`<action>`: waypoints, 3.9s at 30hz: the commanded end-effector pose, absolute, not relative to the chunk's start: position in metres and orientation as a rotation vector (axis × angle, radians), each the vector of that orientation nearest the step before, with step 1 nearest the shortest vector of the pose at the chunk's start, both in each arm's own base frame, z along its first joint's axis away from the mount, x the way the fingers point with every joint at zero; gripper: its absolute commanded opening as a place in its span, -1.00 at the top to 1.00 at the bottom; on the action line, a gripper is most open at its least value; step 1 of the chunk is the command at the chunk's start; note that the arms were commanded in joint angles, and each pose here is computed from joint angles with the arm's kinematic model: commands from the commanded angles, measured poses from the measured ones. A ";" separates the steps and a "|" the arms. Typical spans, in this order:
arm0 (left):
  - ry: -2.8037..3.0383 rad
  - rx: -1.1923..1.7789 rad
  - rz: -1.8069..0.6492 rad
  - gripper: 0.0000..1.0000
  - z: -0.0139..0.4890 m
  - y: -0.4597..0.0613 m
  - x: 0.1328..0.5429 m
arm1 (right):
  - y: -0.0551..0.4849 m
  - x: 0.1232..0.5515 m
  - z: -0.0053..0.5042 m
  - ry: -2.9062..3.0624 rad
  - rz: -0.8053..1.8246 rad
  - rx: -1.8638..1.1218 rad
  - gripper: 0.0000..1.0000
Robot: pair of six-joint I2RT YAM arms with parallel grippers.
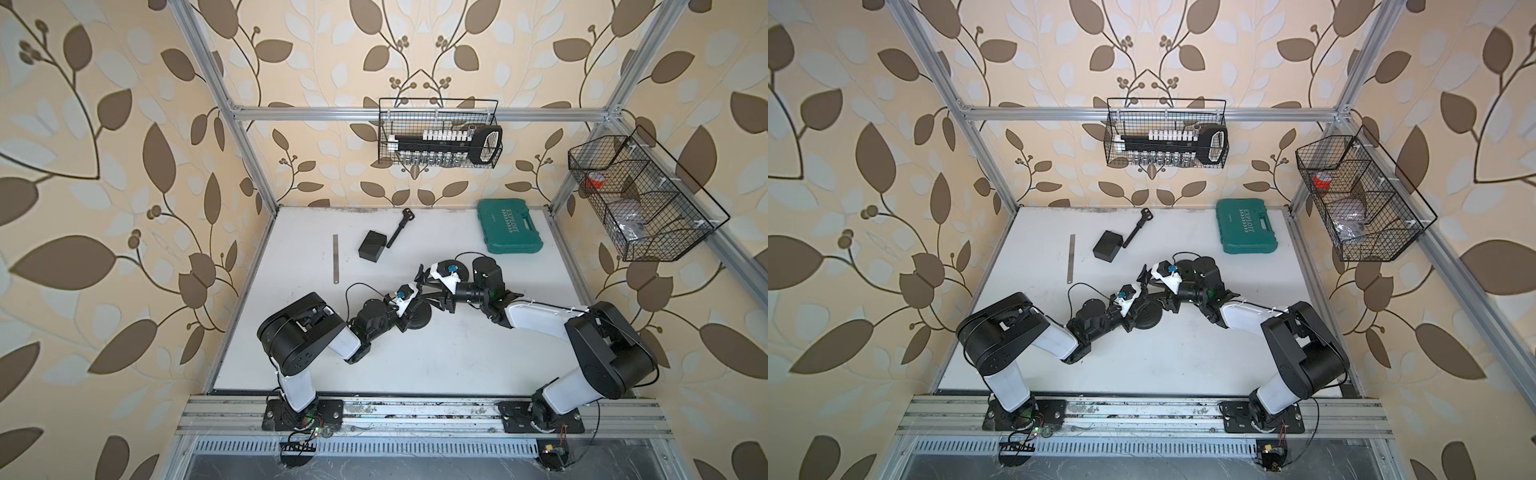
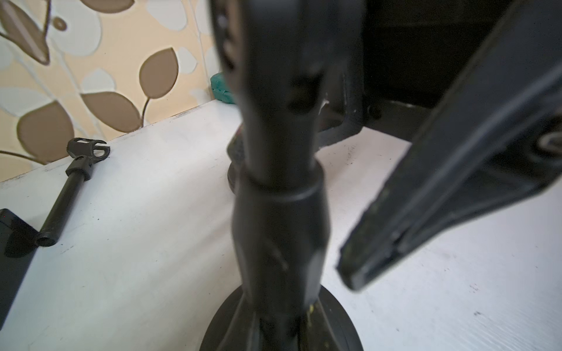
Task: Assemble a microphone stand
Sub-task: Screw the microphone stand pole into the microphone stand base.
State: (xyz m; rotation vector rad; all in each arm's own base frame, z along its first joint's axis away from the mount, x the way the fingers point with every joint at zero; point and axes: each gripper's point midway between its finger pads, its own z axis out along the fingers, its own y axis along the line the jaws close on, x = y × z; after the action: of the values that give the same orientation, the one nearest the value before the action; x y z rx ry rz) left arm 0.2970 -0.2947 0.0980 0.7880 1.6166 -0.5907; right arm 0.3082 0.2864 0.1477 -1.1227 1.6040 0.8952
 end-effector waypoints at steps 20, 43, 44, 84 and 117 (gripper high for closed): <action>1.713 0.803 -0.571 0.72 0.072 -0.294 0.297 | 0.294 0.316 0.129 1.631 0.933 -1.020 0.99; 1.652 0.756 -0.572 0.33 0.114 -0.294 0.302 | 0.283 0.296 0.066 1.960 0.413 -0.615 1.00; 1.650 0.755 -0.570 0.36 0.114 -0.294 0.303 | 0.284 0.295 0.067 1.958 0.405 -0.607 1.00; 1.728 0.780 -0.540 0.78 0.077 -0.295 0.307 | 0.284 0.319 0.157 1.547 0.987 -1.057 -0.06; 1.737 0.778 -0.547 0.74 0.076 -0.296 0.307 | 0.289 0.329 0.130 1.630 0.913 -0.912 0.99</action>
State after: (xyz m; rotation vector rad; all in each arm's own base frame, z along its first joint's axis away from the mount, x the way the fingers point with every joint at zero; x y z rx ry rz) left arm 0.3126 -0.2956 0.0951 0.7307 1.6756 -0.5625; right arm 0.3269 0.2934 0.1519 -0.9831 1.5193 0.9865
